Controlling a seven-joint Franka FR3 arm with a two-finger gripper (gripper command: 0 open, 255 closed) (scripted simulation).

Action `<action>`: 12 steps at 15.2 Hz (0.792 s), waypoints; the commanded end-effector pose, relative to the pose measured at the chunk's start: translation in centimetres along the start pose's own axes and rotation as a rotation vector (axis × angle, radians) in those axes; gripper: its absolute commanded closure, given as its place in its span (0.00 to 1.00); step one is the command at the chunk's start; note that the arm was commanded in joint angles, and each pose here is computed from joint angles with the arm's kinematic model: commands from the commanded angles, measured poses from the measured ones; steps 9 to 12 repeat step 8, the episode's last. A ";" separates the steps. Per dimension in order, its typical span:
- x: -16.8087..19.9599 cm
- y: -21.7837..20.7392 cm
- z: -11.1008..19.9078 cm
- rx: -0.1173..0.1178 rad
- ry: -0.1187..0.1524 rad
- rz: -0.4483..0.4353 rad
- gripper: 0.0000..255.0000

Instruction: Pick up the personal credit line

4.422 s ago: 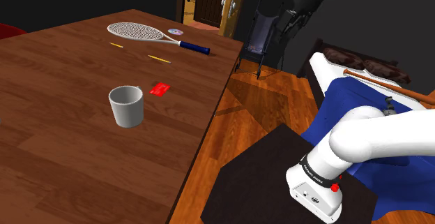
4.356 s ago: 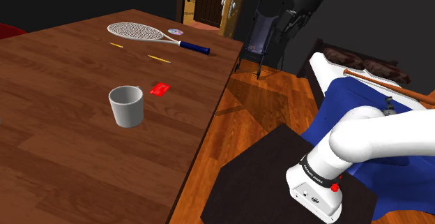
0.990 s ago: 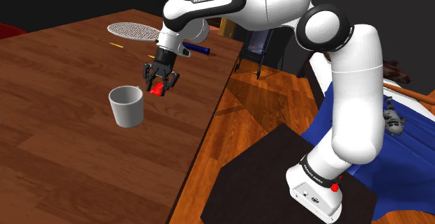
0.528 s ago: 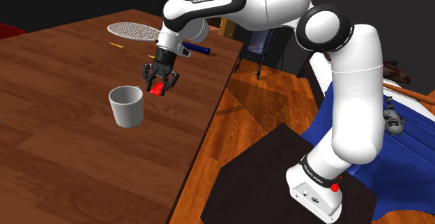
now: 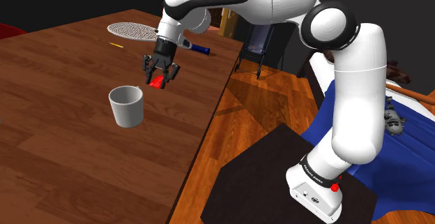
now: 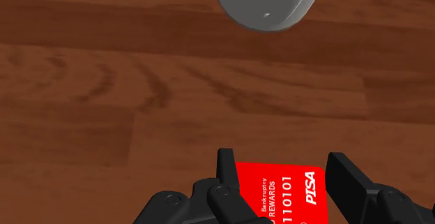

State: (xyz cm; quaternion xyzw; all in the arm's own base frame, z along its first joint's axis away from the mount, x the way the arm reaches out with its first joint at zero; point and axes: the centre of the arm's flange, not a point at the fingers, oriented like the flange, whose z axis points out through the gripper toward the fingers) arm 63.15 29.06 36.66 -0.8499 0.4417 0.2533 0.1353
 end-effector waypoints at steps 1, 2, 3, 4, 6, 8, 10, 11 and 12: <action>-0.5 -0.1 -0.8 0.000 0.000 0.000 1.00; -0.8 -0.1 -1.3 0.000 0.000 0.000 1.00; -1.0 -0.1 -1.7 0.000 0.000 0.000 1.00; -1.3 -0.1 -2.1 0.000 0.000 0.000 1.00; -1.9 -0.1 -3.0 0.000 0.000 0.000 1.00; -2.0 -0.1 -3.1 0.000 0.000 0.000 1.00; -2.0 -0.1 -3.1 0.000 0.000 0.000 1.00; -2.0 -0.1 -3.1 0.000 0.000 0.000 1.00; -2.0 -0.1 -3.1 0.000 0.000 0.000 1.00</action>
